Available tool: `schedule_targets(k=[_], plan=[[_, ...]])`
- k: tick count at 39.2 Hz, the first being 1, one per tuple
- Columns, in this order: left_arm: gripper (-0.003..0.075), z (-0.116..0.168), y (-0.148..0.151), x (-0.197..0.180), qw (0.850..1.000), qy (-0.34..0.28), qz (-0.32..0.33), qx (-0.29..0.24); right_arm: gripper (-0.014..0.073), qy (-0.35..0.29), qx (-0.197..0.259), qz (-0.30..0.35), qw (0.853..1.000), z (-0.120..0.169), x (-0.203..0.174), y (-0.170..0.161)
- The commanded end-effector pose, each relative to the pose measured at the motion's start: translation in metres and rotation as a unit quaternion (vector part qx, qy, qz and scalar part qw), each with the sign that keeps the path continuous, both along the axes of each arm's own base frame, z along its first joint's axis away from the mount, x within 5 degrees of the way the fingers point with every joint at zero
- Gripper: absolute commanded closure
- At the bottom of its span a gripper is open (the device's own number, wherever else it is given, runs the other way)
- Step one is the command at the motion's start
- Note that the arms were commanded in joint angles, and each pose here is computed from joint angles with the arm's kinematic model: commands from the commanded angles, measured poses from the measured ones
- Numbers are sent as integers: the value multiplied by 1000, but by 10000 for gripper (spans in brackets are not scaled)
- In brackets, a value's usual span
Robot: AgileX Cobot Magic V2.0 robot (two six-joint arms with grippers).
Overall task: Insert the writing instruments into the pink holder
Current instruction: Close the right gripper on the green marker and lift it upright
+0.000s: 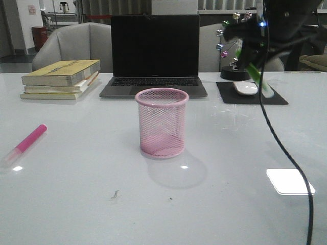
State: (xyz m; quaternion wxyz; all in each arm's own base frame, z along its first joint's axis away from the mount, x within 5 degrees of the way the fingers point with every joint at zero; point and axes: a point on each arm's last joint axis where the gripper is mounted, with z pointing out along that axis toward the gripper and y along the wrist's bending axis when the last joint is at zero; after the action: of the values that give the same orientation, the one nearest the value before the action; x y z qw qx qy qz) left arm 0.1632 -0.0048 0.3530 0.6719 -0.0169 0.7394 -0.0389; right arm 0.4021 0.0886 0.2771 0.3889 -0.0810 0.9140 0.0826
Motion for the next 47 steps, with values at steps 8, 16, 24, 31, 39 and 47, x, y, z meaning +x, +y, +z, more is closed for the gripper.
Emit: schedule_targets(k=[8,16,24,31,39,47], plan=[[358,20,0,-1,998,-60,4,-11,543,-213,55,41,975,71,-40,42],[358,20,0,-1,998,-59,4,-11,540,-268,75,75,958,52,-60,74],[358,19,0,-1,999,-53,3,-9,539,-358,85,118,922,37,-79,100],[358,18,0,-1,999,-47,2,-9,539,-361,83,133,919,14,-77,112],[358,18,0,-1,999,-47,2,-9,539,-341,75,136,927,-7,-70,118],[358,18,0,-1,999,-47,2,-9,539,-333,72,137,930,-14,-68,119]])
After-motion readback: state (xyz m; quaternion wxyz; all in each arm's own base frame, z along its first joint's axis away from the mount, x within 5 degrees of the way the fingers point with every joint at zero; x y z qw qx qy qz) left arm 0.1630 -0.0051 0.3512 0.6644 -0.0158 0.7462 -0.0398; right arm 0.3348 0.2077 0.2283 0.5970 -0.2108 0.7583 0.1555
